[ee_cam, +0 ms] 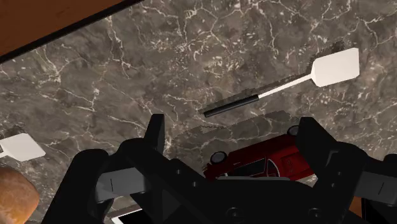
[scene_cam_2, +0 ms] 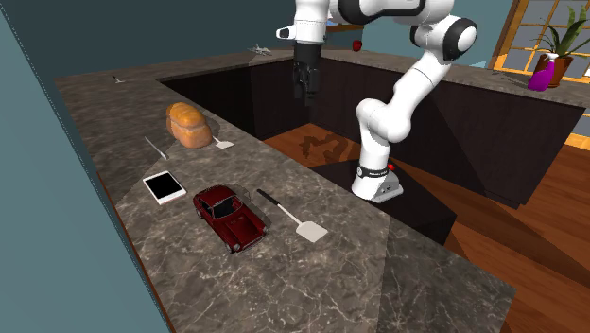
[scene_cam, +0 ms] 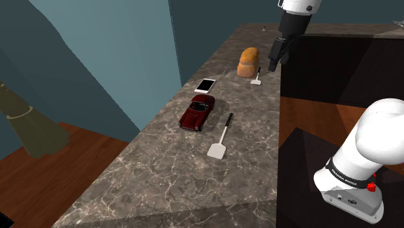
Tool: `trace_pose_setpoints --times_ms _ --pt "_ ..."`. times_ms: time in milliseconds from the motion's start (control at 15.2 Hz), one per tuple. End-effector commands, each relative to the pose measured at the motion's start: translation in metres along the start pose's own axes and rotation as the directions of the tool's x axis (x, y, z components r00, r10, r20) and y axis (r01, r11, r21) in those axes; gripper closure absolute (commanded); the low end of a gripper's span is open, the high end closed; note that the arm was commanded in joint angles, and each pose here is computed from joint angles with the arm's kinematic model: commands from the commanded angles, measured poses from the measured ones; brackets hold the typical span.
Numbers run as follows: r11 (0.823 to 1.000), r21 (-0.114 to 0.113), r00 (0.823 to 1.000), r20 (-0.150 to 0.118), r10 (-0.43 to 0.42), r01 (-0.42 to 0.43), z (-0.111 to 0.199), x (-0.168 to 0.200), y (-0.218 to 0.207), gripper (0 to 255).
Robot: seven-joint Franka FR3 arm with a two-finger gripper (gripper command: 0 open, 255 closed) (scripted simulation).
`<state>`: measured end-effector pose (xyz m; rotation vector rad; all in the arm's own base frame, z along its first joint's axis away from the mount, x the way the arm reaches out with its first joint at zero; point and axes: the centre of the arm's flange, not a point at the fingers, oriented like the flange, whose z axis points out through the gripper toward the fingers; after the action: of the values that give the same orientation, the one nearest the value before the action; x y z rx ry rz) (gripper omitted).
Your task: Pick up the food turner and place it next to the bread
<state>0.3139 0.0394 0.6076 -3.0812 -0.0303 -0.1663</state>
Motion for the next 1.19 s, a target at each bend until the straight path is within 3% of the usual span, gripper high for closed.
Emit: trace_pose_setpoints --times_ms 0,264,528,792,924,1122 --pt "1.0 0.0 1.0 0.0 0.0 0.0 0.0 0.0 0.0 0" --pt "0.979 -0.026 0.979 -0.002 0.203 -0.203 0.042 0.001 -0.036 0" --pt "0.916 -0.051 0.918 -0.009 0.397 -0.397 0.084 0.01 -0.071 0" --pt "0.815 -0.075 0.818 -0.021 0.575 -0.575 0.128 0.025 -0.101 0" --pt "0.751 -0.085 0.755 -0.029 0.655 -0.655 0.15 0.035 -0.115 0" --pt "0.641 -0.099 0.646 -0.042 0.762 -0.761 0.183 0.052 -0.133 0"
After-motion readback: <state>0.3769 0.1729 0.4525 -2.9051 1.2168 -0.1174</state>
